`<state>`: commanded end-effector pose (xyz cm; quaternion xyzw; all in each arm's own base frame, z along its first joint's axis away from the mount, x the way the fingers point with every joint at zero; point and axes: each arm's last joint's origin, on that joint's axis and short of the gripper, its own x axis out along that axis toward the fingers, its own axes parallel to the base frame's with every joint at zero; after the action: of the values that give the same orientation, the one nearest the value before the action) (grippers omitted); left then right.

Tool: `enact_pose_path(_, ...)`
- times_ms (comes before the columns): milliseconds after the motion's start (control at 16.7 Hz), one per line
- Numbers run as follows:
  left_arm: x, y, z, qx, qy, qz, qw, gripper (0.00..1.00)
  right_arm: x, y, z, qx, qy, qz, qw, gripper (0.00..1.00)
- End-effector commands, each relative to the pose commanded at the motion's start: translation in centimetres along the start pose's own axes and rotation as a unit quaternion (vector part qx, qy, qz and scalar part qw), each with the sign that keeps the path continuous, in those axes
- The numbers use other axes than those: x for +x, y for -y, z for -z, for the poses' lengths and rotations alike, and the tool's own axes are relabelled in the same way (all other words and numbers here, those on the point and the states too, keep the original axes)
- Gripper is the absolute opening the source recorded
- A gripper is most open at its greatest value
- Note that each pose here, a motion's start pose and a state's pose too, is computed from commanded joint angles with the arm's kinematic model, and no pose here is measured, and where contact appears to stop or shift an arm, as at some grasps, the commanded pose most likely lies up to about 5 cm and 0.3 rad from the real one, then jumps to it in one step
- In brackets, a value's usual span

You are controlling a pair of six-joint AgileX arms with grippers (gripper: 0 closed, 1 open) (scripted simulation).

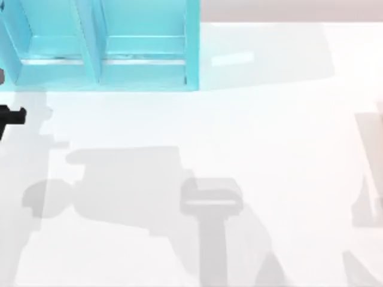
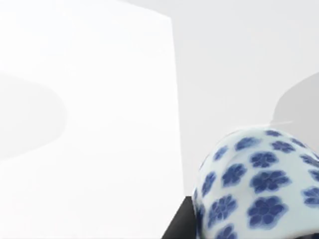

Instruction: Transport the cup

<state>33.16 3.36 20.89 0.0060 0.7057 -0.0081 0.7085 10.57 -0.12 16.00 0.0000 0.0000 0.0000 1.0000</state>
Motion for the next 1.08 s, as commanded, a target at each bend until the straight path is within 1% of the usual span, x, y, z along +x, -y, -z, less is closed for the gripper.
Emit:
enact_pose_path(240,0.5,0.1,-0.1,0.002,0.000,-0.001,1.000,0.00,0.0,0.0,0.0,0.000,0.000,0.000,1.000,1.00)
enact_pose_path(660,6.2,-0.1,0.0,0.000,0.002,0.000,1.000,0.00,0.0,0.0,0.0,0.000,0.000,0.000,1.000,1.00)
enact_pose_path(900,6.5,0.0,0.0,0.000,0.000,0.000,1.000,0.00,0.0,0.0,0.0,0.000,0.000,0.000,1.000,1.00)
enact_pose_path(1080,6.5,0.0,0.0,0.000,0.000,0.000,1.000,0.23,0.0,0.0,0.0,0.000,0.000,0.000,1.000,1.00)
